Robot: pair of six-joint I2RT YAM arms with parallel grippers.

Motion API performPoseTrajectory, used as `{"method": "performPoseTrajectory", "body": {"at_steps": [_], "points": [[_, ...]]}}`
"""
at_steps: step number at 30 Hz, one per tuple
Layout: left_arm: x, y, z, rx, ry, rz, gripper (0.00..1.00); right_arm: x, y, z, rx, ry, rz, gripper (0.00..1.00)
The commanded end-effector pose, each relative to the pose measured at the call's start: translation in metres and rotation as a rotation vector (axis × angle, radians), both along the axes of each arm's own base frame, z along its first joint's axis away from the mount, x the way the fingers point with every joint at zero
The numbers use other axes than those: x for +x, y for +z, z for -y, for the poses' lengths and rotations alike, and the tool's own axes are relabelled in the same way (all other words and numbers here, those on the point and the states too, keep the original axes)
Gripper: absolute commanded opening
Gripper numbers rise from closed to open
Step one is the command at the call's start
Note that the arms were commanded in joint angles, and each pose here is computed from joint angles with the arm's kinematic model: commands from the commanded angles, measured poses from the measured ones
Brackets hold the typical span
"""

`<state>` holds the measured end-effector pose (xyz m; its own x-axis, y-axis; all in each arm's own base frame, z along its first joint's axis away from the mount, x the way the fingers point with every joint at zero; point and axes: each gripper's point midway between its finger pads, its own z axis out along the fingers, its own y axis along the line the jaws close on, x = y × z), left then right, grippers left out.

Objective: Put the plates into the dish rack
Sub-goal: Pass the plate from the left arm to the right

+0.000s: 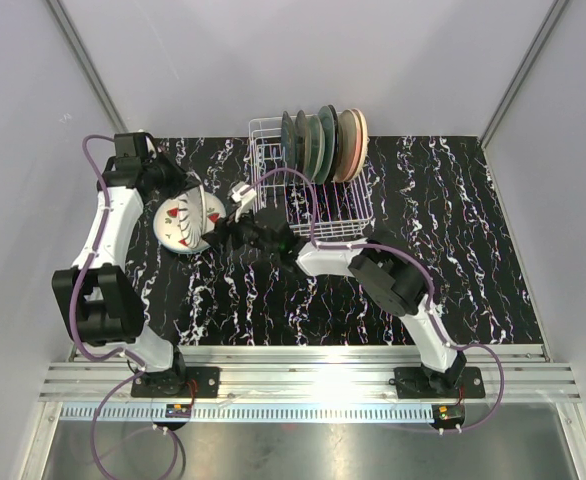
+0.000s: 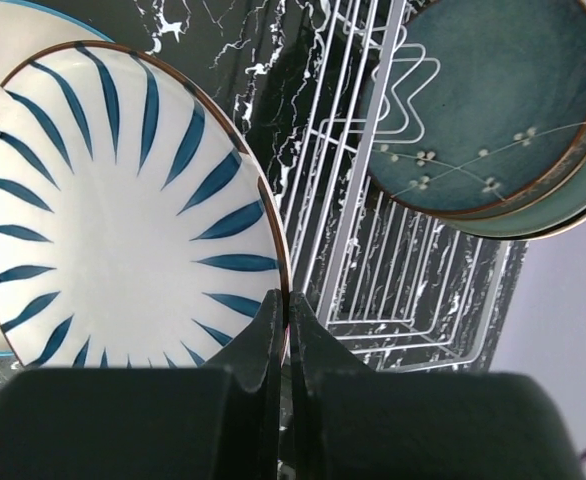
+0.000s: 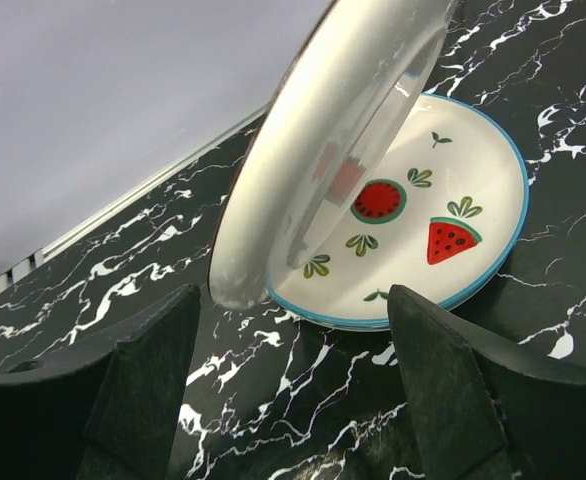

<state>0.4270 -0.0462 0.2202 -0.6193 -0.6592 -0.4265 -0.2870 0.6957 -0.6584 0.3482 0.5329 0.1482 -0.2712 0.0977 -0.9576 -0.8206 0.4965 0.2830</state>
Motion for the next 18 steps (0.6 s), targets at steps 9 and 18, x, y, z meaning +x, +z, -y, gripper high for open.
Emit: {"method": "performPoseTrajectory", "body": {"at_steps": [9,18], "points": [[-0.004,0.070,0.013,-0.196,0.037,0.207,0.00,0.025,0.018,-0.031,0.080,-0.156,0.074,0.82],[-0.012,0.055,0.004,-0.259,0.095,0.174,0.00,0.050,0.024,-0.020,0.078,-0.314,0.083,0.44]]}}
